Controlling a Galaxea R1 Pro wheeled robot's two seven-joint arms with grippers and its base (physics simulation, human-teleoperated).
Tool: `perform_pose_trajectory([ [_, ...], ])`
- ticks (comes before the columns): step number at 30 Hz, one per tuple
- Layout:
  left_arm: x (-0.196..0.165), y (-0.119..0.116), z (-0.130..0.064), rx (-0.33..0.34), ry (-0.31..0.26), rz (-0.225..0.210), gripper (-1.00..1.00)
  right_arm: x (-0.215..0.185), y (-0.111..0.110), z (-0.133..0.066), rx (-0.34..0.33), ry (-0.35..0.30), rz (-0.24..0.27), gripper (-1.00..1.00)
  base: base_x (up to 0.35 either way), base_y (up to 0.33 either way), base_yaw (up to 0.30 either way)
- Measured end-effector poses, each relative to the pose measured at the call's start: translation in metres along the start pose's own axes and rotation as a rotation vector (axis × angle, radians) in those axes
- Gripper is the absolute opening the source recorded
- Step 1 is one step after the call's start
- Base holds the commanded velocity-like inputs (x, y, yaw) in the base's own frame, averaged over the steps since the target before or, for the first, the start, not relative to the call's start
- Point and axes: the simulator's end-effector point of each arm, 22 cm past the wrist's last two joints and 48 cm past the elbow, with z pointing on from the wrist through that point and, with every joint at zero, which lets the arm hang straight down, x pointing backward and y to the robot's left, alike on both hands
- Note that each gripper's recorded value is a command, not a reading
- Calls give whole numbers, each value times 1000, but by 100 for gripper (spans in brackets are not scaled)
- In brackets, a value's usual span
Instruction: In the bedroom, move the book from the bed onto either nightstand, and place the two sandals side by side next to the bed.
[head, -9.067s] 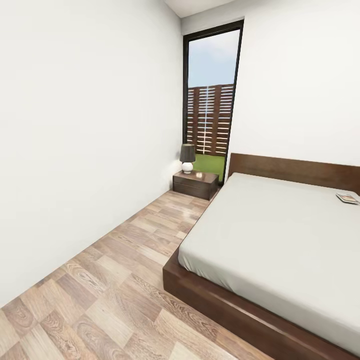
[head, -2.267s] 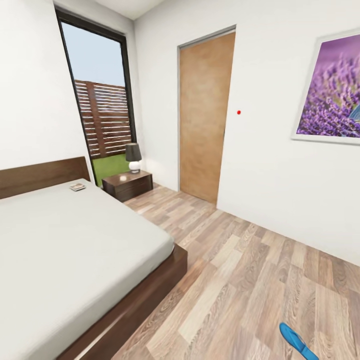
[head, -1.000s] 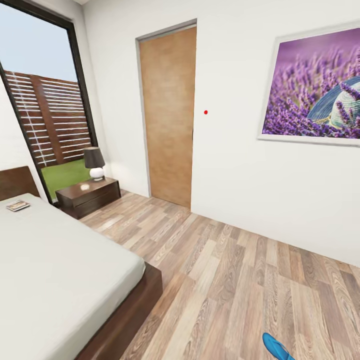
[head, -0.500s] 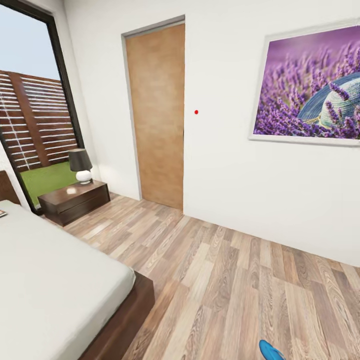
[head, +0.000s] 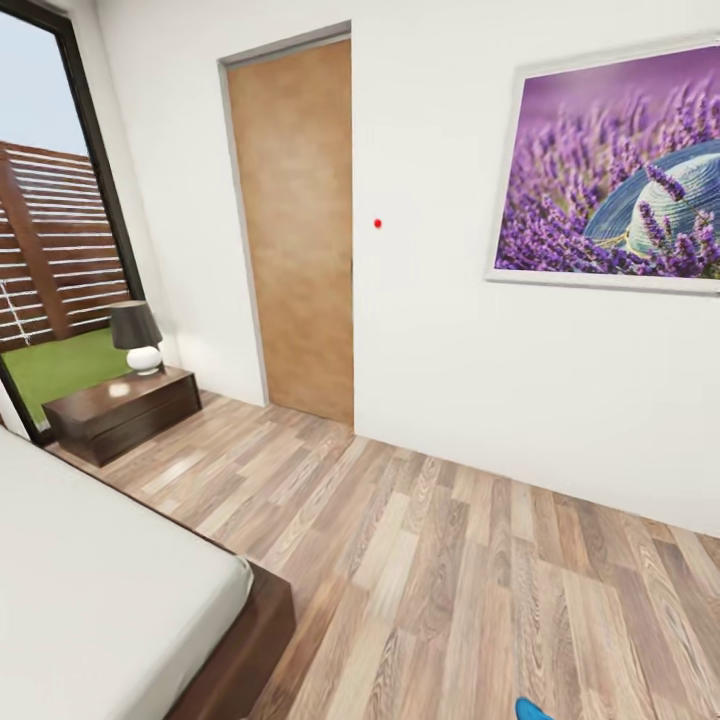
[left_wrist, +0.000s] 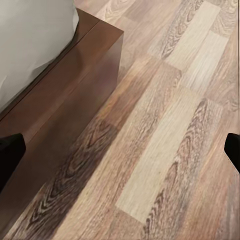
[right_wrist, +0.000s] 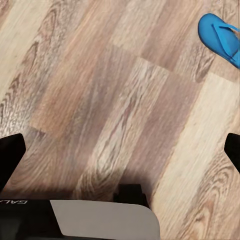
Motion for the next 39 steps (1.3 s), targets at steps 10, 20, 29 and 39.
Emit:
perform_pose_trajectory([
  [10, 0, 0, 0, 0, 0, 1, 100, 0, 0, 0, 2, 0, 0, 100, 125, 0, -175],
  [20, 0, 0, 0, -1, 1, 0, 100, 0, -1, 0, 2, -1, -1, 100, 155, 0, -5],
  [29, 0, 1, 0, -2, 1, -1, 100, 0, -1, 0, 2, -1, -1, 100, 300, 0, -151],
  [39, 0, 1, 0, -3, 1, -1, 100, 0, -1, 0, 5, 0, -2, 100, 271, 0, -80],
])
